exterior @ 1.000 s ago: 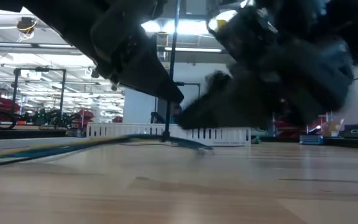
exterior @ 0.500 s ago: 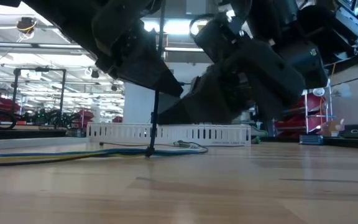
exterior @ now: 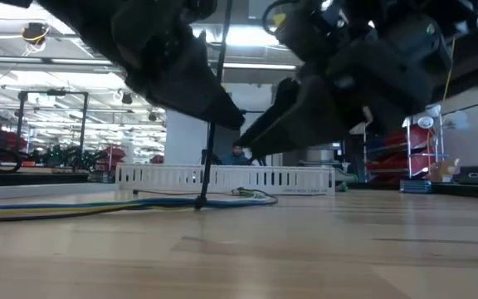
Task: Ziptie cables
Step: Wrap the black zip tie on the cable
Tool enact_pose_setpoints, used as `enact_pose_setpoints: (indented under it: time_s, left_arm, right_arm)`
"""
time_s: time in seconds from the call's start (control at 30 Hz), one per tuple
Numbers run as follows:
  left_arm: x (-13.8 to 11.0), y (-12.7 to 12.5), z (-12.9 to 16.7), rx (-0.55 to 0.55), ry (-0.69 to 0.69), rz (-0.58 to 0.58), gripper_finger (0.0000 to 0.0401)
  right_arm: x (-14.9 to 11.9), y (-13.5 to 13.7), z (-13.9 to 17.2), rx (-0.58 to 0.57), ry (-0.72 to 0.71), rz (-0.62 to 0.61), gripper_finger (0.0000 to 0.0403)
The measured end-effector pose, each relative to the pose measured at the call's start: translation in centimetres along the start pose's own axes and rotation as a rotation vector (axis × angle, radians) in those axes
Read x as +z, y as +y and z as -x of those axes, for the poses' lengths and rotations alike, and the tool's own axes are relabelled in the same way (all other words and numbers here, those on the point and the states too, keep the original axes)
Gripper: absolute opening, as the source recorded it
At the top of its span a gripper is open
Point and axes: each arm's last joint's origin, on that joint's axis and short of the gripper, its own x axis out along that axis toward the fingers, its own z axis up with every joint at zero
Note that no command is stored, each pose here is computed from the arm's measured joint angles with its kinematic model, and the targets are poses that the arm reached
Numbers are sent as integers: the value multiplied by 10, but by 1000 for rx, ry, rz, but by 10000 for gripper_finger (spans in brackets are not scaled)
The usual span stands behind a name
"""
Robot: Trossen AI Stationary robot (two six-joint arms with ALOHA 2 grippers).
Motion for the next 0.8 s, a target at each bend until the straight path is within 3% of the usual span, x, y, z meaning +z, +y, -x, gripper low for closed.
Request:
enact_pose_setpoints:
  time_s: [0.2, 0.33, 0.5, 0.7, 0.8]
  left_arm:
    - [30, 11, 28, -107, 19, 58, 132]
    - [44, 19, 63, -137, 55, 91, 158]
    - [23, 28, 83, -51, 218, 109, 157]
    - [-18, 23, 52, 12, 256, 139, 146]
    - [-35, 23, 31, 28, 300, 129, 143]
  right_arm:
    - [4, -7, 24, 5, 102, 36, 239]
    - [5, -11, 42, 5, 182, 17, 237]
    - [3, -14, 68, 56, 270, -86, 237]
    - [-12, -11, 57, 29, 12, -158, 237]
    - [-26, -17, 43, -20, -6, -188, 237]
